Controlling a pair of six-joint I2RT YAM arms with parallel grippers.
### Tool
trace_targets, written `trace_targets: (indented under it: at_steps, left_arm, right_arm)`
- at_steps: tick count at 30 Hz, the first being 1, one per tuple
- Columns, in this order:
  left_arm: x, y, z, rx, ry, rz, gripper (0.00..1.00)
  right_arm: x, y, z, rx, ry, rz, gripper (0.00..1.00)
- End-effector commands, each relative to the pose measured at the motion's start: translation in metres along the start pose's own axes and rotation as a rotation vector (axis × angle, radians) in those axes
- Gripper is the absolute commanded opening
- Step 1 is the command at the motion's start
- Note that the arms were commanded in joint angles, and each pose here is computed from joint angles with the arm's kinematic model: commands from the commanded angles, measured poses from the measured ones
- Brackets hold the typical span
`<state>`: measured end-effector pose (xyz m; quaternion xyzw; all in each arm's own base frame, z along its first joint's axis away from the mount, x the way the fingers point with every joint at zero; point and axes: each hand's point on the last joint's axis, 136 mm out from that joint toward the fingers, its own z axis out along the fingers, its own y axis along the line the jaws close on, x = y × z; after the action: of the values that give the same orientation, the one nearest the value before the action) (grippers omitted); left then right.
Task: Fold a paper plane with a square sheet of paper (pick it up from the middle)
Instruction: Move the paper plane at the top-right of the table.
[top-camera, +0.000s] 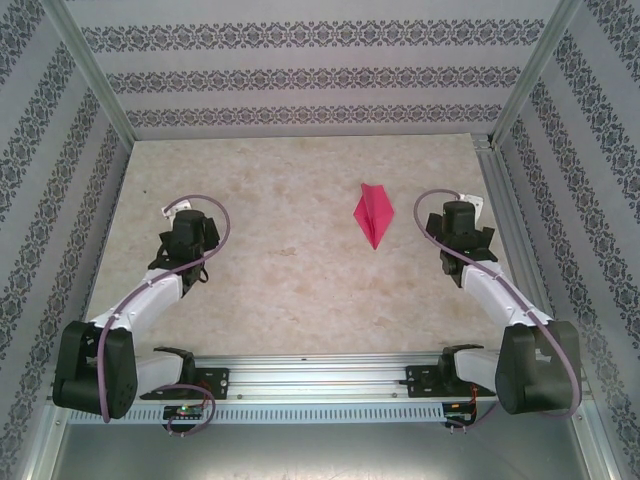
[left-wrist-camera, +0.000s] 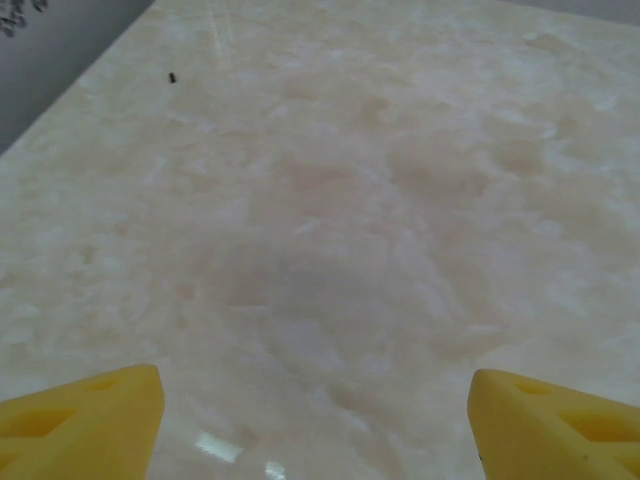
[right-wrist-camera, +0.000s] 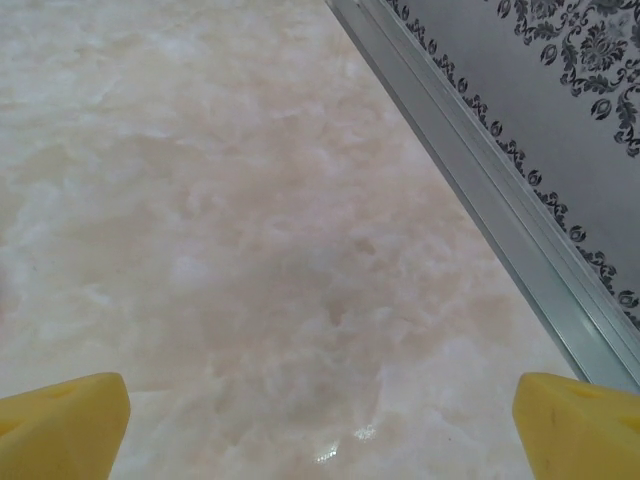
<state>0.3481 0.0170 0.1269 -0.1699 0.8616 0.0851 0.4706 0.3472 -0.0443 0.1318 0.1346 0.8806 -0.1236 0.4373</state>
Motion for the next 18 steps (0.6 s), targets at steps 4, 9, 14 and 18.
trace_targets:
  at_steps: [4,9,14,18]
  left_arm:
    - [-0.044,0.000,-0.014,-0.004,-0.164,-0.005,0.81]
    - [-0.049,-0.015,-0.020,0.085,-0.126,-0.016,0.82]
    - [-0.052,-0.022,-0.024,0.126,-0.118,-0.015,0.82]
    - [-0.052,-0.027,-0.027,0.158,-0.103,-0.023,0.82]
  right_arm:
    - [-0.030,0.118,-0.027,-0.530,0.088,-0.004,0.86]
    - [0.005,0.175,-0.012,-0.446,0.363,-0.147,0.89]
    - [0.016,0.194,0.022,-0.269,0.430,-0.253,0.91]
    - [0.022,0.215,0.045,-0.266,0.486,-0.272,0.83]
